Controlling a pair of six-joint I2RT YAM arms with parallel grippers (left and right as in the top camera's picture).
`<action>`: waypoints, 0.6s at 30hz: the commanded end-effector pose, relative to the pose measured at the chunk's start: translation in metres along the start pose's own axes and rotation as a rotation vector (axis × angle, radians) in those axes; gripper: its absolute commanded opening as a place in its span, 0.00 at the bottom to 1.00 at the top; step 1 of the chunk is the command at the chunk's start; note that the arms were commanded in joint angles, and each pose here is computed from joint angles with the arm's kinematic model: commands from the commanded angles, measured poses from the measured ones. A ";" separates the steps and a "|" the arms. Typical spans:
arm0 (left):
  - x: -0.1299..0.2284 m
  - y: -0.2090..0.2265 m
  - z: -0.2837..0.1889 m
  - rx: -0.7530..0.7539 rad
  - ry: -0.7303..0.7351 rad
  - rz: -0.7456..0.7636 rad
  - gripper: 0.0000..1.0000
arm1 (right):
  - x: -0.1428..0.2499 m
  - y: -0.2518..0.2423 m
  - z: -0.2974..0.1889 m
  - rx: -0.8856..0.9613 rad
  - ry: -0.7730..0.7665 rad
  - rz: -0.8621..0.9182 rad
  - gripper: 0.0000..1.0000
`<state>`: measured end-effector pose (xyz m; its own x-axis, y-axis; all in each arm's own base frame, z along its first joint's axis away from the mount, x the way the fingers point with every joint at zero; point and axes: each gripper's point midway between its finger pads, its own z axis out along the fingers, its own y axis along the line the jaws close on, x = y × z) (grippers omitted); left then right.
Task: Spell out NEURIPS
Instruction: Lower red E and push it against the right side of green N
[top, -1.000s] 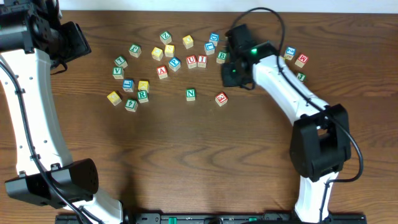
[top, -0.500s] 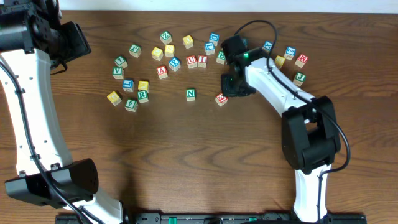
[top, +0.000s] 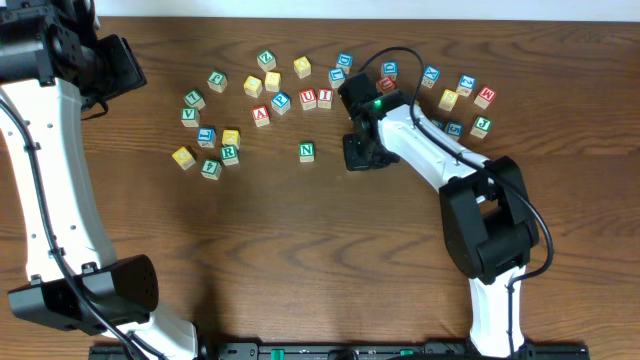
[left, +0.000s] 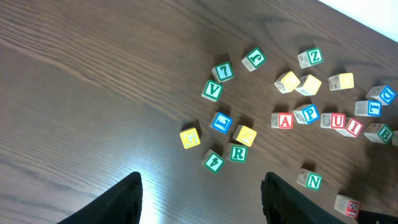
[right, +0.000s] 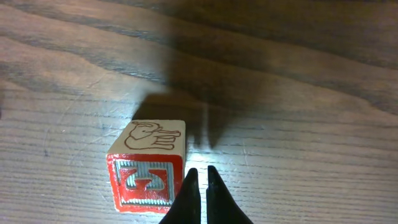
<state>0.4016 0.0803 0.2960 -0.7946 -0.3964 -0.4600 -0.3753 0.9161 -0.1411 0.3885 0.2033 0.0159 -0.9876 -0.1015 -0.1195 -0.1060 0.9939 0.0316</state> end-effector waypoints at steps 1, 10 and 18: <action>0.002 0.004 0.008 -0.019 0.021 0.009 0.61 | 0.005 0.008 0.002 -0.009 0.011 -0.003 0.01; 0.002 0.004 0.008 -0.019 0.021 0.009 0.61 | 0.016 0.033 0.001 -0.054 0.027 -0.025 0.01; 0.002 0.004 0.008 -0.019 0.022 0.009 0.61 | 0.019 0.046 0.001 -0.082 0.027 -0.032 0.01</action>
<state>0.4015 0.0803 0.2959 -0.7949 -0.3961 -0.4597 -0.3751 0.9162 -0.1408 0.3681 0.2428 0.0164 -0.9838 -0.1476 -0.1022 -0.1574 0.9828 0.0967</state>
